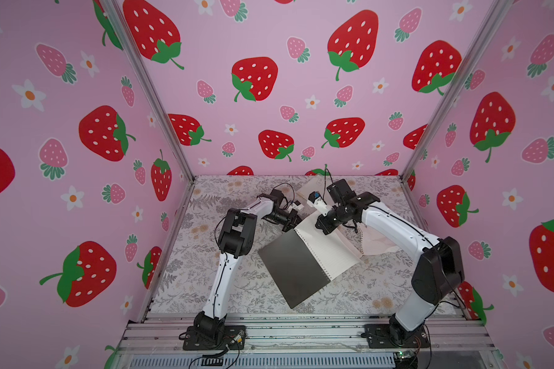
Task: Tear off pages from different notebooks
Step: Tear off the paper from the notebook.
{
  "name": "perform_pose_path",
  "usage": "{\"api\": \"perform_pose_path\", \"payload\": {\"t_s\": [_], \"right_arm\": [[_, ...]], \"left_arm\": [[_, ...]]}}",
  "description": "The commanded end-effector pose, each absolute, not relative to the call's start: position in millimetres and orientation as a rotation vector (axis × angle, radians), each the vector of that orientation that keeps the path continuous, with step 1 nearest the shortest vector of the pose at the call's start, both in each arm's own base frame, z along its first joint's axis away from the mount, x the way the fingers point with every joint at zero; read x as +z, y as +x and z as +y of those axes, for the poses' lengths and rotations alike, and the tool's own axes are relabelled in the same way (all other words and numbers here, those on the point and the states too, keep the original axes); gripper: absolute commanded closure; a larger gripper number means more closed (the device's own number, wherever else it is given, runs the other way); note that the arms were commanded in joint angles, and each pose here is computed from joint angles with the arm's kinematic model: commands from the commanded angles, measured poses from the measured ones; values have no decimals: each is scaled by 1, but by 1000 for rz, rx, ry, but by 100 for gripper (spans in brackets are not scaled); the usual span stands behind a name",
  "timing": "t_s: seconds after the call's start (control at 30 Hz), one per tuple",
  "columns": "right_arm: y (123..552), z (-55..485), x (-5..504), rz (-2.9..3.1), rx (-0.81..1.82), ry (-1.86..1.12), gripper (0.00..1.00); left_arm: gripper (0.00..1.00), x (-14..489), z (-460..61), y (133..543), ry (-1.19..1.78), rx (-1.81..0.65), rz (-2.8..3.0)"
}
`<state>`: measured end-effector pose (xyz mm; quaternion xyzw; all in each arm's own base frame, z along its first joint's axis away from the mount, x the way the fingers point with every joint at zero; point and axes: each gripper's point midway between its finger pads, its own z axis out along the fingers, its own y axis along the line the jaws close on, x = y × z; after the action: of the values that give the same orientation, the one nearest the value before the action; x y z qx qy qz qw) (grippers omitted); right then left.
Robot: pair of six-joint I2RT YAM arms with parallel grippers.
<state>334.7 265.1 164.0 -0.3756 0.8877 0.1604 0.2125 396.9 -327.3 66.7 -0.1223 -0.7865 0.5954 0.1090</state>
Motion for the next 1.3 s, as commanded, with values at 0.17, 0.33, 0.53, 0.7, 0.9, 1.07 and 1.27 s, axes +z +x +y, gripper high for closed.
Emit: {"api": "perform_pose_path", "payload": {"t_s": [0.17,0.33,0.53,0.7,0.9,1.07,1.27], "right_arm": [[339,276,167,2429,414,-1070,100],[325,291,146,2437,291,-1185,100],[296,301,123,2420,104,-1372,100],[276,289,113,2440,-7,-1456,100],[263,281,109,2489,-53,-1460,100],[252,270,107,2539,-82,-1445,100],[234,258,101,2645,-65,-1406,100]], "left_arm": [[100,58,-328,392,-287,1729,-2275],[97,57,-333,403,-198,1727,-2249],[100,52,-337,417,-76,1709,-2225],[100,49,-339,424,-43,1707,-2223],[100,40,-335,427,-3,1690,-2219],[100,35,-321,436,44,1683,-2242],[100,39,-305,454,92,1673,-2301]]}}
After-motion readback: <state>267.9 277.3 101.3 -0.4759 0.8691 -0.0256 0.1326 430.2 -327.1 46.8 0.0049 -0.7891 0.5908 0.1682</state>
